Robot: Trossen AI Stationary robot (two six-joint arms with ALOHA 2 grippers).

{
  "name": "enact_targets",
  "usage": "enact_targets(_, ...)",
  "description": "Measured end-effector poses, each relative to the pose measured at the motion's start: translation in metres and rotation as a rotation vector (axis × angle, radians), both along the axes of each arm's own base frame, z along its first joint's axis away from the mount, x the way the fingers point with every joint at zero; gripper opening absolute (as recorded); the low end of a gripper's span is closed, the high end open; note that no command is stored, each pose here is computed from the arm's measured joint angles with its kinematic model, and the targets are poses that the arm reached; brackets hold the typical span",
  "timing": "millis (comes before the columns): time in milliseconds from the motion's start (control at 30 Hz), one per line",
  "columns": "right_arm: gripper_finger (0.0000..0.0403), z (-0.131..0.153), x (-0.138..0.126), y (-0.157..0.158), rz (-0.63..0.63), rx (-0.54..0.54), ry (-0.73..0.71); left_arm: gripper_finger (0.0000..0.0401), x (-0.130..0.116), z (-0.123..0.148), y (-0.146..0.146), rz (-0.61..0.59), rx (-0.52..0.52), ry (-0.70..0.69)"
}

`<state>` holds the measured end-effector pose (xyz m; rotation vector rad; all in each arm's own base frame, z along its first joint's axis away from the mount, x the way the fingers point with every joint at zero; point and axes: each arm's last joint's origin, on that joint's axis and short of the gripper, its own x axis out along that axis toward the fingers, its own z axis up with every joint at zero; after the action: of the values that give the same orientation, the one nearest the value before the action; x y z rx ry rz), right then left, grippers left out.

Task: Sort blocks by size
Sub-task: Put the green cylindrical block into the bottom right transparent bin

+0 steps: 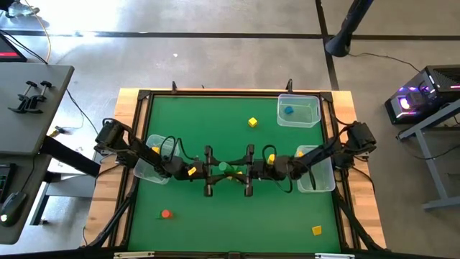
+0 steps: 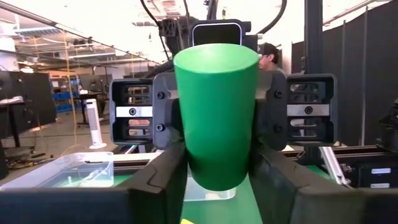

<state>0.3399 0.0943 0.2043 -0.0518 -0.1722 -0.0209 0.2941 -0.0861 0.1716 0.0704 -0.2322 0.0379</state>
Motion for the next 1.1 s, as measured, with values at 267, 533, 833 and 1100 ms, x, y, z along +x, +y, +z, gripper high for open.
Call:
enact_targets(267,0.0146,-0.006,0.001,0.001,0.01,0.002,0.066,0.0088,0.0,-0.005,-0.003,-0.022,0.014,0.043)
enact_targets(533,0.015,-0.022,0.001,-0.001,0.001,0.024,0.22,0.0088,0.001,-0.024,-0.003,0.029,0.018,0.24)
enact_targets(833,0.0205,-0.034,-0.001,-0.019,-0.065,0.11,0.433,0.0085,0.002,-0.044,0.007,0.131,-0.002,0.444)
enact_targets(1100,0.0247,-0.036,0.004,-0.024,-0.115,-0.032,0.58,0.0085,-0.002,-0.067,0.025,0.162,-0.111,0.671)
